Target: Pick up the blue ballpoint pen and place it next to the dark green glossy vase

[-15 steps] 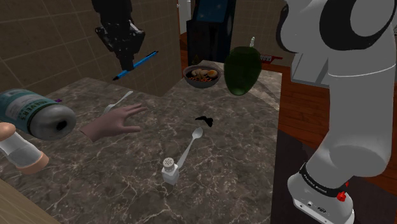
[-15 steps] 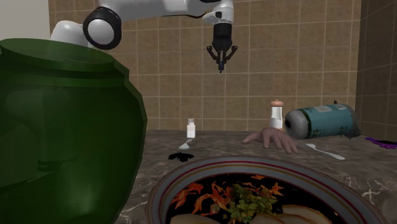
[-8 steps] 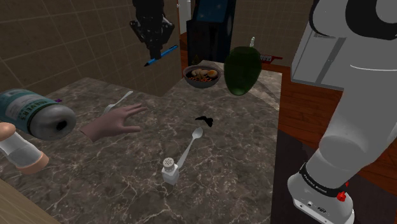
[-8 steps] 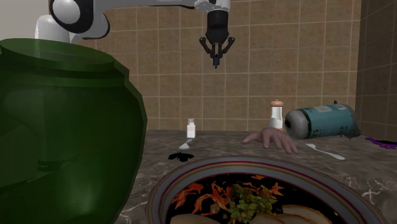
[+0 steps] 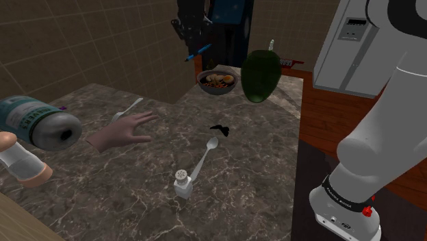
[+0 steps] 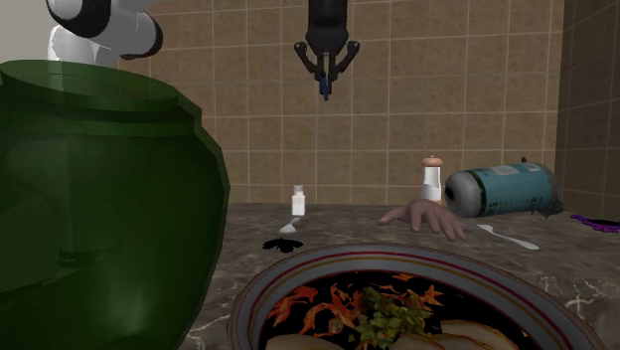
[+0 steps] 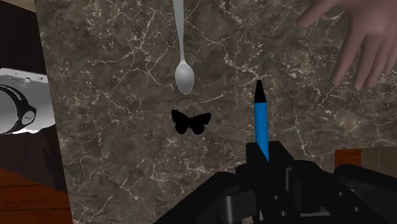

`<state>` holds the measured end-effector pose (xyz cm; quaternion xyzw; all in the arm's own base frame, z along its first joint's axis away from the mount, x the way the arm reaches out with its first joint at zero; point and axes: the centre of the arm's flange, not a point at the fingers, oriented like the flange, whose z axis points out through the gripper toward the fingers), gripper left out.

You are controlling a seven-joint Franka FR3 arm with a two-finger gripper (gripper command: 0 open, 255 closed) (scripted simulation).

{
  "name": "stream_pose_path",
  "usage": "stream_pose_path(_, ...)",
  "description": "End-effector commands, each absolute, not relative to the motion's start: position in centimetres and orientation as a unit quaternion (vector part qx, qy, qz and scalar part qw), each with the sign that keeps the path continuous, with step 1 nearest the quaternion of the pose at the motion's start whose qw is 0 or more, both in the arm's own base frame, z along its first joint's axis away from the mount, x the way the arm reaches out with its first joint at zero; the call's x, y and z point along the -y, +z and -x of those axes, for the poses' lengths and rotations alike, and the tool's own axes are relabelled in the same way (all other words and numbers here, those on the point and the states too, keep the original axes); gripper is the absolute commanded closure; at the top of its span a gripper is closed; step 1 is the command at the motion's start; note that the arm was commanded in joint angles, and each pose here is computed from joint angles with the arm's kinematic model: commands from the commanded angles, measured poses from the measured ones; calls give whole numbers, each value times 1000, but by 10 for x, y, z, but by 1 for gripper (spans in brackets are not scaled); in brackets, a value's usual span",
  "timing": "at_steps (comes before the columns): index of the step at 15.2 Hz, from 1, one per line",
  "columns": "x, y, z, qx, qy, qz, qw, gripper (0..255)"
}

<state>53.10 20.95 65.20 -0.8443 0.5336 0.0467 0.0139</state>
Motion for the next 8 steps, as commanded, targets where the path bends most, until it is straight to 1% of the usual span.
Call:
stream_pose_path(1,-182,656,-539,-532,47,845,14,255)
stream_pose_path(8,-92,656,-558,-532,47,845,14,255)
